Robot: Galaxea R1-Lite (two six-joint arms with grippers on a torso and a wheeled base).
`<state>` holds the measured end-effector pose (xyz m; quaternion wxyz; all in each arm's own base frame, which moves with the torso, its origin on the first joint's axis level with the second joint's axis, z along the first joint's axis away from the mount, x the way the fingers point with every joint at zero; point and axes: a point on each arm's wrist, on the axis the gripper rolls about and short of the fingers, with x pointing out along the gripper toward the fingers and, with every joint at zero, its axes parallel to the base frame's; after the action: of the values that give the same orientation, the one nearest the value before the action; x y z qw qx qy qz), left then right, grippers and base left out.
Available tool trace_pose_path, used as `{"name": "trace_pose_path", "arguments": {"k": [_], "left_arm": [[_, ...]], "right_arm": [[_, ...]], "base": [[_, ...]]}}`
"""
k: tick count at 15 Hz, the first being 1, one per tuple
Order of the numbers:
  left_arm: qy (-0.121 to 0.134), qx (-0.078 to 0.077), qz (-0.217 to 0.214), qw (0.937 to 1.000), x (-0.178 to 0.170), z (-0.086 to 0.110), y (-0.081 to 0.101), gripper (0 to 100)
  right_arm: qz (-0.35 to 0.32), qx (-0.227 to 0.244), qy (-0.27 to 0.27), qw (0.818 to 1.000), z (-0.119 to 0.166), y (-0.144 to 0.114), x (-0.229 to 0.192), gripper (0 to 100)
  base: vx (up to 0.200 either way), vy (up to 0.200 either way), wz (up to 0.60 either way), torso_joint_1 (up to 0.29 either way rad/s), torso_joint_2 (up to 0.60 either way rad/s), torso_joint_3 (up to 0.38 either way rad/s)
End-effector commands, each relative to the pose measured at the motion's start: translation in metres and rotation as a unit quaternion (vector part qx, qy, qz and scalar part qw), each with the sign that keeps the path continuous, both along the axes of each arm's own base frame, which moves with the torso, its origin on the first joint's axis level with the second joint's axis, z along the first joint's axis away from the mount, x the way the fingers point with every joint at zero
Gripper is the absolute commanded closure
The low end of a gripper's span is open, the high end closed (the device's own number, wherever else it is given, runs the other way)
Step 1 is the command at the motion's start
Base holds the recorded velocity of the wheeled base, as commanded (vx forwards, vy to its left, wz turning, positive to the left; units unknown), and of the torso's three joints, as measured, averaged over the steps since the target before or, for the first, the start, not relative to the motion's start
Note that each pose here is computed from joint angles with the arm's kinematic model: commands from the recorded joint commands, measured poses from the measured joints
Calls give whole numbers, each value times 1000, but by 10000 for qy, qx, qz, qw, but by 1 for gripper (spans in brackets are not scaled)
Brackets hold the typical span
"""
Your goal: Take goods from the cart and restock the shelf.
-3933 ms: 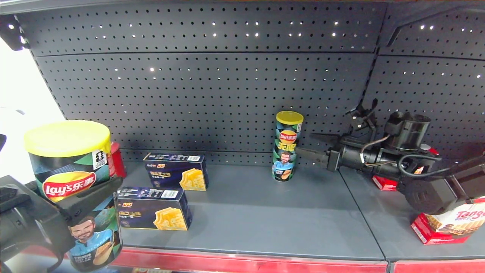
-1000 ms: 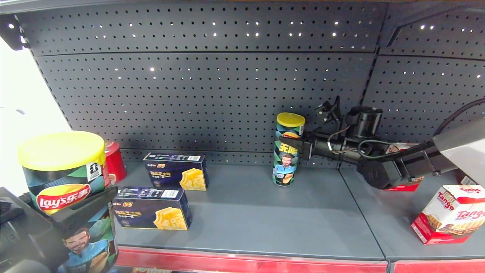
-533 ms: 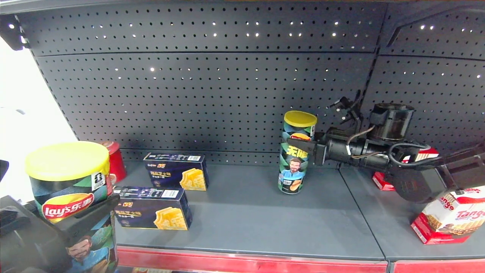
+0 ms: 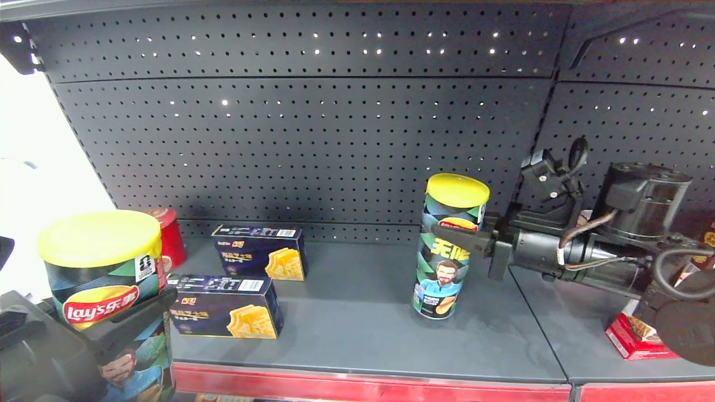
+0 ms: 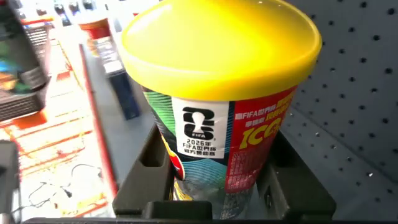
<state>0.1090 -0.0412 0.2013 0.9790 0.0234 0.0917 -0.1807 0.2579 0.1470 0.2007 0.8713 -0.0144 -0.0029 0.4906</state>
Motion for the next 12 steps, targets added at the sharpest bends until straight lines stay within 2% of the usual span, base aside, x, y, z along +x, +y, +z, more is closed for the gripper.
{"name": "trace_pose_path", "arguments": {"k": [1,3,12], "left_arm": [[-6,-33,7,10000,0,0,0,100],[-16,-93,17,10000,-3,1,1,100],[-30,-100,9,9999,-7,-2,3,100]], "right_arm": [[96,53,-103,9999,5,-4,-20,100],[142,57,-109,9998,6,-6,-29,100],[237,-141,-7,9996,-10,-8,-42,100]], "base": [[0,0,0,0,0,0],[0,0,0,0,0,0],[0,0,0,0,0,0]]}}
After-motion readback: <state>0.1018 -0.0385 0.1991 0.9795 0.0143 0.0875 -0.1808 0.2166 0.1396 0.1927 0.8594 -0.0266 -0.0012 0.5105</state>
